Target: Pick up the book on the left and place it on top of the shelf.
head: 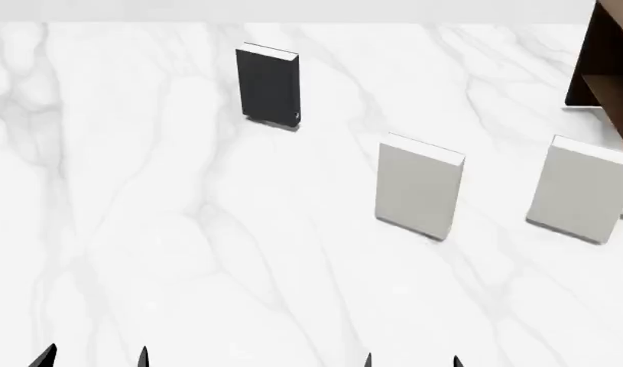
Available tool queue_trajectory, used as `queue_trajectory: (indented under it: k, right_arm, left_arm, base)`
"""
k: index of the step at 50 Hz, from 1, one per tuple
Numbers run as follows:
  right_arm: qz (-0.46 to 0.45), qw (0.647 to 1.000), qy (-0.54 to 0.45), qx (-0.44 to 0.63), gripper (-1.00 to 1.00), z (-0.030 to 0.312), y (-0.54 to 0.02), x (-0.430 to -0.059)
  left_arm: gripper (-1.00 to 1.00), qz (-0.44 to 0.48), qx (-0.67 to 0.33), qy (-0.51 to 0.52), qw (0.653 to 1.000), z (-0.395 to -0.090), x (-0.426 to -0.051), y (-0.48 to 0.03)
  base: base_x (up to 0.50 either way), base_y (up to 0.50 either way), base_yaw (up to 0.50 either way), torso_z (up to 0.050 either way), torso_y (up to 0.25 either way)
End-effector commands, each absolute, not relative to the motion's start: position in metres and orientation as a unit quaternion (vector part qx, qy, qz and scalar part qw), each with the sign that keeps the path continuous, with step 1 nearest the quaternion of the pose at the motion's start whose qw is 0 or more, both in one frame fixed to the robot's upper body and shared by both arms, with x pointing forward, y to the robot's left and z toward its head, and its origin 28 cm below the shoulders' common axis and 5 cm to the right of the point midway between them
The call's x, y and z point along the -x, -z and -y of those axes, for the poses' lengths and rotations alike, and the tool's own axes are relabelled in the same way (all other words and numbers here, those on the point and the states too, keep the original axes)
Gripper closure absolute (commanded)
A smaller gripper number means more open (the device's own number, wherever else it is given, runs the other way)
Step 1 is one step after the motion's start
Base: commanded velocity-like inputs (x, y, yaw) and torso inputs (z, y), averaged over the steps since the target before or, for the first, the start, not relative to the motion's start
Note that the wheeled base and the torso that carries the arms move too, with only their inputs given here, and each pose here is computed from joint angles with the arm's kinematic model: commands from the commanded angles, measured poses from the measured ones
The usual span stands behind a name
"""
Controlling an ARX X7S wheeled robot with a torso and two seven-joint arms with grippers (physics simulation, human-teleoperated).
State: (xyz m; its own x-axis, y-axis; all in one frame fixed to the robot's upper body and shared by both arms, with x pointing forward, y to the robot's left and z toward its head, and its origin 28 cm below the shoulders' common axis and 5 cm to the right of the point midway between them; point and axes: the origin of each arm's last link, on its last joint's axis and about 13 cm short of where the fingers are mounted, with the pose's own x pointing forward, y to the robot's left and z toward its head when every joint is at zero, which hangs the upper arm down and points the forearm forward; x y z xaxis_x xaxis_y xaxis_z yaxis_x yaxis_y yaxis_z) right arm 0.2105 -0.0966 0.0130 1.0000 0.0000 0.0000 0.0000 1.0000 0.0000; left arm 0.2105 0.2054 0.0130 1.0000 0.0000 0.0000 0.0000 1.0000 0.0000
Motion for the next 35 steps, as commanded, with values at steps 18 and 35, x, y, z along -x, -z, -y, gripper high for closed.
queue_trajectory:
  k: [18, 35]
  right_arm:
    - [0.003, 1.000, -0.013, 0.011, -1.00, 0.0942, -0.0122, -0.2063]
    - [0.008, 1.000, -0.010, 0.016, -1.00, 0.0943, -0.0114, -0.2076]
  left_arm:
    - [-1.00, -0.012, -0.002, 0.006, 1.000, -0.2038, -0.2095, -0.0119]
    - [-1.00, -0.022, -0.009, 0.012, 1.000, -0.2023, -0.2097, -0.0072]
  base:
    - [0.00, 0.00, 0.00, 0.000, 0.000]
    - [0.00, 0.00, 0.00, 0.000, 0.000]
